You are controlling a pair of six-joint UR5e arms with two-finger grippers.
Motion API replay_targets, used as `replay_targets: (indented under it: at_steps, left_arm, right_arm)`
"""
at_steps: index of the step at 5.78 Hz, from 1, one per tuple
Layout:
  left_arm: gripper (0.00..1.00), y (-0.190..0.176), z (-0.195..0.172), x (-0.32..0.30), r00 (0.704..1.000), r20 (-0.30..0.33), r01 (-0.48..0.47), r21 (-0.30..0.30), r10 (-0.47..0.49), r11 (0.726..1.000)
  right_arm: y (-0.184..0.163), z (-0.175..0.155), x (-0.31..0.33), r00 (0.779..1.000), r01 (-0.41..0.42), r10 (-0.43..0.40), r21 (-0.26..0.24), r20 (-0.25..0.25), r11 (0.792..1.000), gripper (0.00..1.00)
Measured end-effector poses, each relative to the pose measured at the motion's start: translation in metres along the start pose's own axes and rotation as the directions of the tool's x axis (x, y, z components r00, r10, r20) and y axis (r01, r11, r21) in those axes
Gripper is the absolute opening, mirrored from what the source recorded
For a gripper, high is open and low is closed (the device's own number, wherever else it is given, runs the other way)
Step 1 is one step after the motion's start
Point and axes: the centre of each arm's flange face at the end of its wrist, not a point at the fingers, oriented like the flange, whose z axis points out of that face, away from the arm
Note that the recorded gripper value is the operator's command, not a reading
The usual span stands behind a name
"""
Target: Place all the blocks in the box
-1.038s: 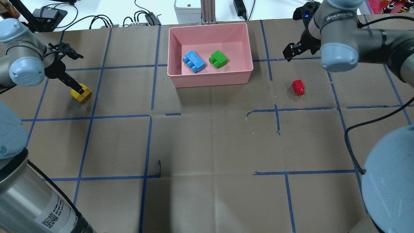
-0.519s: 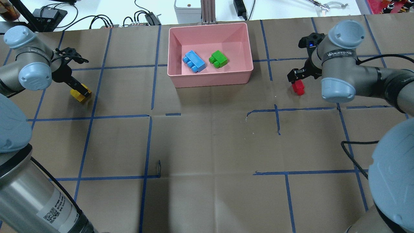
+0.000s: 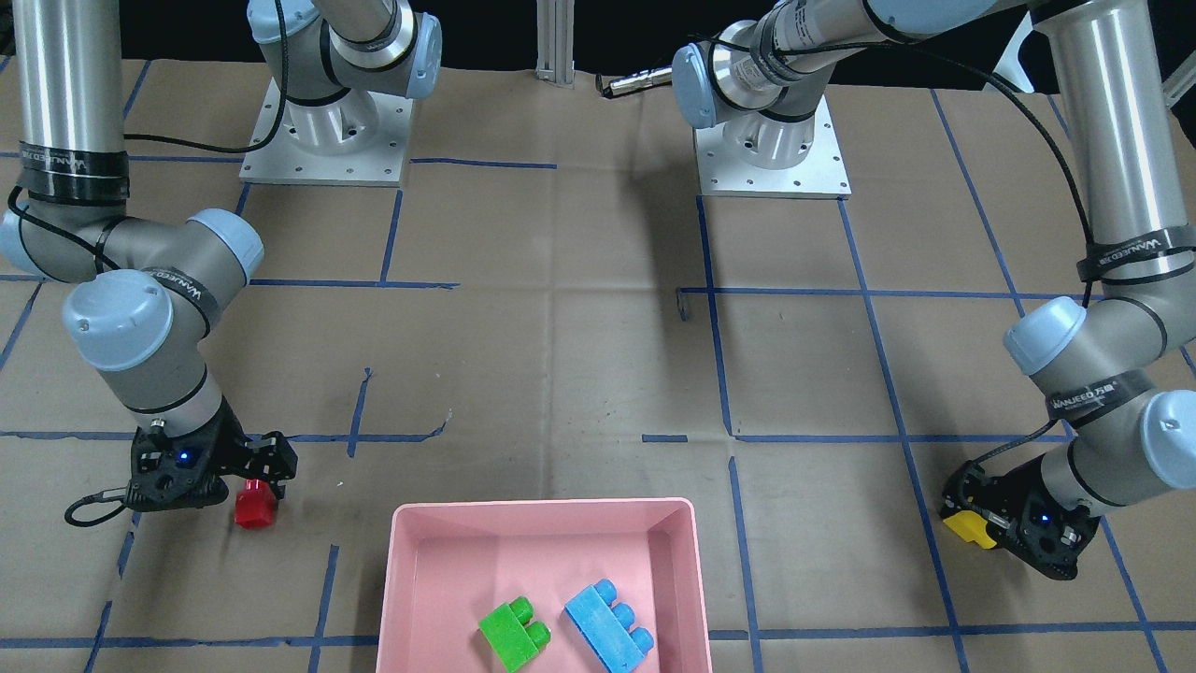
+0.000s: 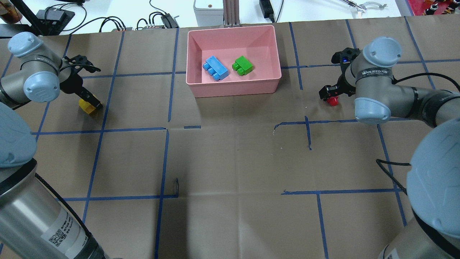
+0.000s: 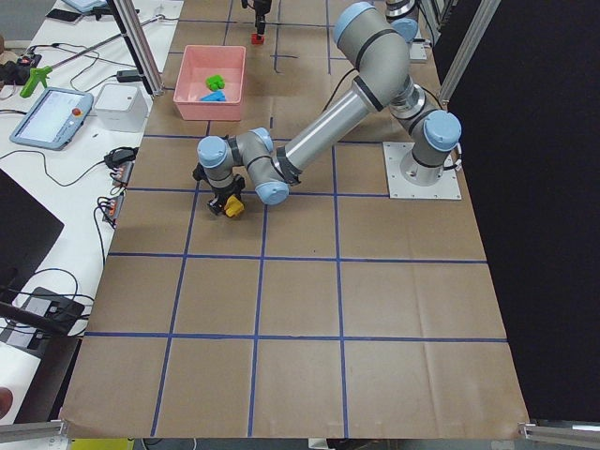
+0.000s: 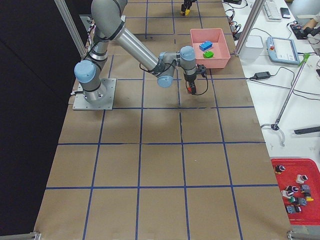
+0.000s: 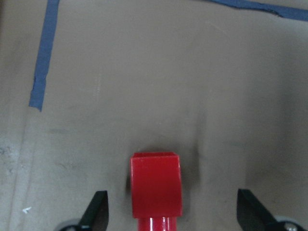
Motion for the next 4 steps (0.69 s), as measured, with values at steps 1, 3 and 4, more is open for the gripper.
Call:
replay_targets:
  at_steps: [1,3,4]
  left_arm:
    - [0.47,-0.001,-0.005,-0.003,1.0,0.01,-0.001,0.003,0.001,1.0]
    - [0.28,-0.002,-0.016,-0.007,1.0,0.03,-0.002,0.008,0.002,1.0]
    - [0.22,-0.008,-0.035,-0.009,0.998,0.057,-0.003,0.02,0.002,1.0]
  right_arm:
    - [0.0,0.002,-0.001,1.0,-0.004,0.004,0.0,0.002,1.0,0.93]
    - [-0.002,0.008,-0.002,1.0,-0.015,0.015,0.004,0.002,1.0,0.22]
    - [-0.001,0.01,-0.002,1.0,-0.019,0.019,-0.001,0.002,1.0,0.06]
